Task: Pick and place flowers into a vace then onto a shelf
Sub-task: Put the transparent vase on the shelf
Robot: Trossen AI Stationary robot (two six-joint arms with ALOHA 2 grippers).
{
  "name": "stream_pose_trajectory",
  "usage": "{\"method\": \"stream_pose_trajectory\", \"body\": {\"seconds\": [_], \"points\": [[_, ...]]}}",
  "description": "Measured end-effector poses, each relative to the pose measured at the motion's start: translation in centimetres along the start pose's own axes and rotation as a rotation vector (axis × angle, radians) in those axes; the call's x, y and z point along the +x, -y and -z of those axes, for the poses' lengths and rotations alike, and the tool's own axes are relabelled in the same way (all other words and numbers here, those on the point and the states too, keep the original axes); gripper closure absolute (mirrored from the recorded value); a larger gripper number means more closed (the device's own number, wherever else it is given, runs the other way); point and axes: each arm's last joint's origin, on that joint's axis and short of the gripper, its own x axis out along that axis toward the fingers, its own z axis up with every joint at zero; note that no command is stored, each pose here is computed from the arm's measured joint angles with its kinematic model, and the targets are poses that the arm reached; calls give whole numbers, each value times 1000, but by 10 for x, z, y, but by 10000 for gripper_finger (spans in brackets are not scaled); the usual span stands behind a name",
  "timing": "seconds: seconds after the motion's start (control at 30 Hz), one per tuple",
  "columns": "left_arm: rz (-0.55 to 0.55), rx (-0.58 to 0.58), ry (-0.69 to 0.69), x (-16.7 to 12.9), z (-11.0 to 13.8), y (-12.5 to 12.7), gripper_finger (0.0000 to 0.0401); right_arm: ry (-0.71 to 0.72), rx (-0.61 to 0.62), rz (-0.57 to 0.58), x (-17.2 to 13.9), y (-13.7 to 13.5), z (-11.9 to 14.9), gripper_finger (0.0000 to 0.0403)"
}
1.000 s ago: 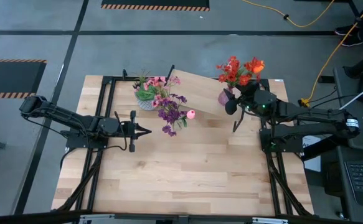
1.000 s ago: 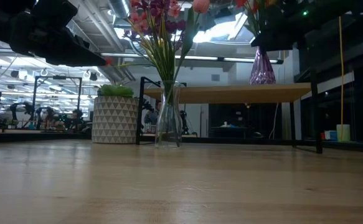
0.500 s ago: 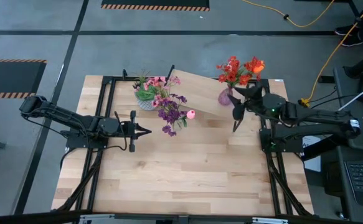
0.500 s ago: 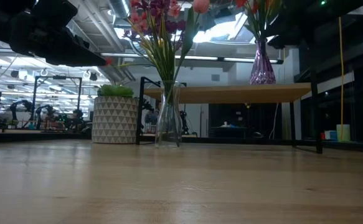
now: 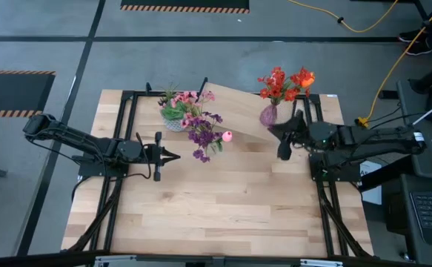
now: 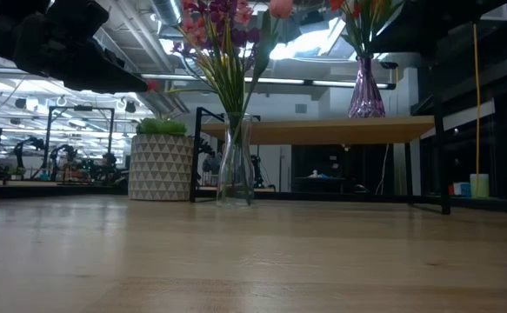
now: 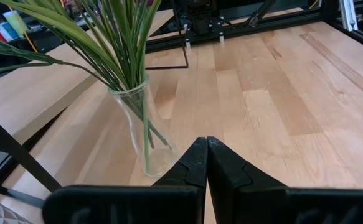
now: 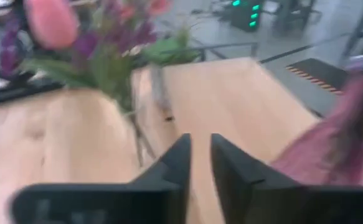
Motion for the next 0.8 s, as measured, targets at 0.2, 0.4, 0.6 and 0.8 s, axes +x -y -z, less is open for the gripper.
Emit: {"method": "stream_pose_trajectory", "body": {"seconds": [0.2,0.4,0.6,0.8], "points": [[0,0,0,0,0,0,394,0,-76,-106,3,-23,3,392],[-2,-15,7,0,-1,0,369,-11,-110,-200,4,-45,10,397],[-2,-50,15,0,-1,0,306,-48,-108,-255,23,-76,24,396],[-18,-81,13,0,-1,-1,228,-70,-141,-291,47,-108,47,400]]}}
